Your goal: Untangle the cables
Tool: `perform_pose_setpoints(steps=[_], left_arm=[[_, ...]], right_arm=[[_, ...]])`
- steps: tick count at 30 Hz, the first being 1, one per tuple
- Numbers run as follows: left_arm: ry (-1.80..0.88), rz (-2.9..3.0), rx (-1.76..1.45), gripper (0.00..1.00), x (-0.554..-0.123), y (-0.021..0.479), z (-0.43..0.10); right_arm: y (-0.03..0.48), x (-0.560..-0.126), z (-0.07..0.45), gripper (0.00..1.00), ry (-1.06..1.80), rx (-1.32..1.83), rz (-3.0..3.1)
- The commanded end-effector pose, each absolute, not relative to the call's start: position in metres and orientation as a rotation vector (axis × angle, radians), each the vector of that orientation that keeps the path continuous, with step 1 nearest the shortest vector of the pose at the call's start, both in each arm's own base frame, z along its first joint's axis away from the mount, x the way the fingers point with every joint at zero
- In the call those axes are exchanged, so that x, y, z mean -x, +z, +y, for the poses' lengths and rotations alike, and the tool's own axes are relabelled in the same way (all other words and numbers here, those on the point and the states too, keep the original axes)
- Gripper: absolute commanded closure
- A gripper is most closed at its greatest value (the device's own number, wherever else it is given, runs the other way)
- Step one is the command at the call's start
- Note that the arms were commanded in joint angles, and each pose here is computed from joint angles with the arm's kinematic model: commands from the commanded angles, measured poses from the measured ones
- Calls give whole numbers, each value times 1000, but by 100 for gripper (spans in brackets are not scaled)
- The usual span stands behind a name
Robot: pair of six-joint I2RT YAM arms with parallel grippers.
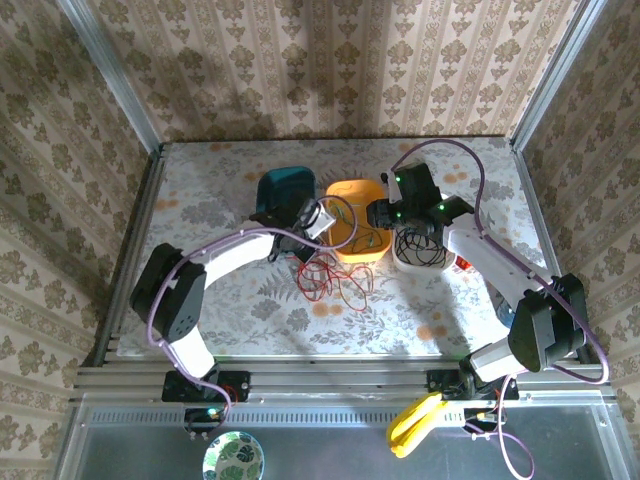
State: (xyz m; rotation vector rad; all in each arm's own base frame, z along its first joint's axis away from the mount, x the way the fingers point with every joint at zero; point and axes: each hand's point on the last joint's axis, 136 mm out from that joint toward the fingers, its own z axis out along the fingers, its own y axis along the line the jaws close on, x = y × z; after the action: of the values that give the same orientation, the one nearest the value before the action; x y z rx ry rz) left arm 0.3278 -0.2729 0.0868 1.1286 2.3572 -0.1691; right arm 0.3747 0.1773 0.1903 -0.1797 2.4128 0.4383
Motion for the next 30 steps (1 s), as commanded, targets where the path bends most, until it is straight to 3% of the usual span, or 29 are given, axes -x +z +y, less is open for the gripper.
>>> perform_pose_setpoints(steps=[1,4,5,6,8,10,14,23,27,30], left_arm=[[-145,2277,-1213,100,-346,97,-285],[-172,2289,-1228,100,-351,92,-293],[-189,2298,-1232,95,-351,90,-296],[-201,2307,-1236,88,-350,88,-298],[-223,2315,-1236,60,-350,90,-301],[-215,2314,-1225,40,-351,95,-300],[-184,2282,-1180,18,-347,116,-293],[-283,2331,-1129,17,-285,128,-266],[-353,2392,-1138,20,-269,115,-259],[-354,2448,-1131,28,-274,99,-254]], right_arm=[[195,-369,174,55,449,176,2399],[196,-368,172,55,440,174,2399],[197,-367,171,55,438,175,2399],[197,-367,171,55,435,176,2399],[197,-366,170,55,433,175,2399],[197,-366,169,55,432,174,2398],[197,-367,169,55,437,174,2396],[192,-370,172,55,443,189,2408],[192,-372,174,55,447,195,2411],[192,-373,175,55,453,198,2412]])
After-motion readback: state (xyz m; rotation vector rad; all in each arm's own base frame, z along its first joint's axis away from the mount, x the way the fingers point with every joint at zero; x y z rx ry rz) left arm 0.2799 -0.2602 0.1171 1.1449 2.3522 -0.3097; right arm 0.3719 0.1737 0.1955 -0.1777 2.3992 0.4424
